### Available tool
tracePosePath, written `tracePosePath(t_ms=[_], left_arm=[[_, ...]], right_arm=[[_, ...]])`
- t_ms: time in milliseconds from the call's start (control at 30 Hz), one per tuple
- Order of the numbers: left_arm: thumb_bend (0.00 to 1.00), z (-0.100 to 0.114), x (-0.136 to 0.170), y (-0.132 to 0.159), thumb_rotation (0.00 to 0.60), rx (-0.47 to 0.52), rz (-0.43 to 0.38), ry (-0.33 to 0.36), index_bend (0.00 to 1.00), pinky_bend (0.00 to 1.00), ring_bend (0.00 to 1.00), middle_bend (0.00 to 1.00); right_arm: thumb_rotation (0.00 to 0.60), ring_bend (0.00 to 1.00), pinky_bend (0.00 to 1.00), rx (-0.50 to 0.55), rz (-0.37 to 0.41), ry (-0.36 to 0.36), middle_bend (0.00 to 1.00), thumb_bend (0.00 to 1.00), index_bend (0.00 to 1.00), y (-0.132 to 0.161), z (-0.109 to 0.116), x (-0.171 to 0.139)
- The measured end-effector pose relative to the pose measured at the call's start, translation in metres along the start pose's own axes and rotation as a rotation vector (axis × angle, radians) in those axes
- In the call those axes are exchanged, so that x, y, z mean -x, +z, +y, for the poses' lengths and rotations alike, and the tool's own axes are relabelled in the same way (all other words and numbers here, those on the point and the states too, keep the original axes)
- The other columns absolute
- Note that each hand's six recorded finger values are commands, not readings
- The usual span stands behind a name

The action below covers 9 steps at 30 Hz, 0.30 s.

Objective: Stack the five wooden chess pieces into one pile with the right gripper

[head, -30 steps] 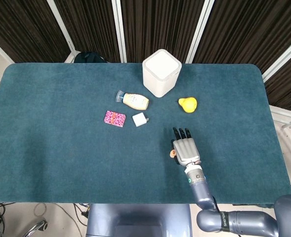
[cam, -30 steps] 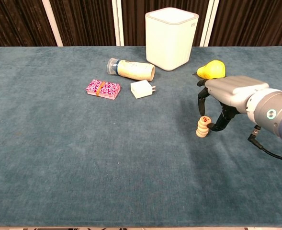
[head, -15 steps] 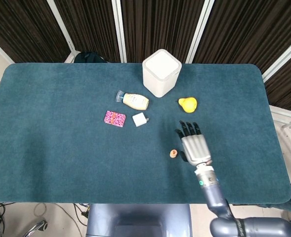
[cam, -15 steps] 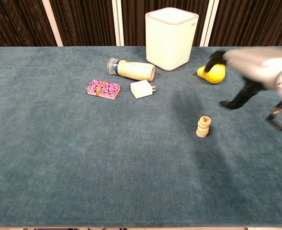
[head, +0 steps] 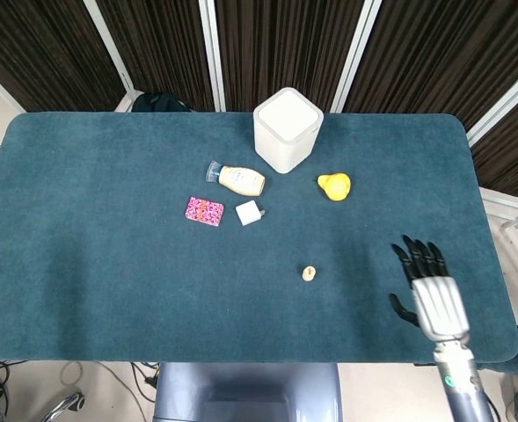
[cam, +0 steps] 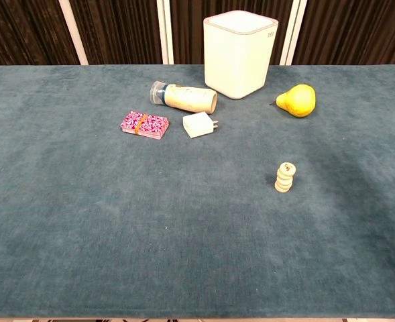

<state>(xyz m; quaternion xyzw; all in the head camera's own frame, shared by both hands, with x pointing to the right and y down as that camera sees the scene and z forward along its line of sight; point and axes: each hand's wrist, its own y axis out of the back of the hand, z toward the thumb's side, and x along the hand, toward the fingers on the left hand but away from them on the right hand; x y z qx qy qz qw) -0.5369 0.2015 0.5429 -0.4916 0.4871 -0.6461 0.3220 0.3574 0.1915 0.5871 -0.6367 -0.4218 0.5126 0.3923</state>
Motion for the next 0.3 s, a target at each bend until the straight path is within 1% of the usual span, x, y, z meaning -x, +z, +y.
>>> tracePosePath(t_ms=[133,200,300], left_arm=[[0.15,-0.001,0.000,0.000,0.600,-0.007,0.002,-0.005,0.05,0.09,0.00,0.00],[0.15,-0.002,0.000,0.000,0.600,-0.010,0.003,-0.008,0.05,0.09,0.00,0.00],[0.15,-0.003,0.000,0.001,0.600,-0.013,0.000,-0.011,0.05,0.09,0.00,0.00]], right_arm=[[0.600,0.00,0.00,-0.045,-0.019,-0.037,0.00,0.37,0.11,-0.025,0.002,-0.026],[0.600,0.00,0.00,-0.050,-0.022,-0.038,0.00,0.37,0.11,-0.028,0.001,-0.032],[0.600,0.00,0.00,-0.052,-0.018,-0.045,0.00,0.37,0.11,-0.029,0.002,-0.033]])
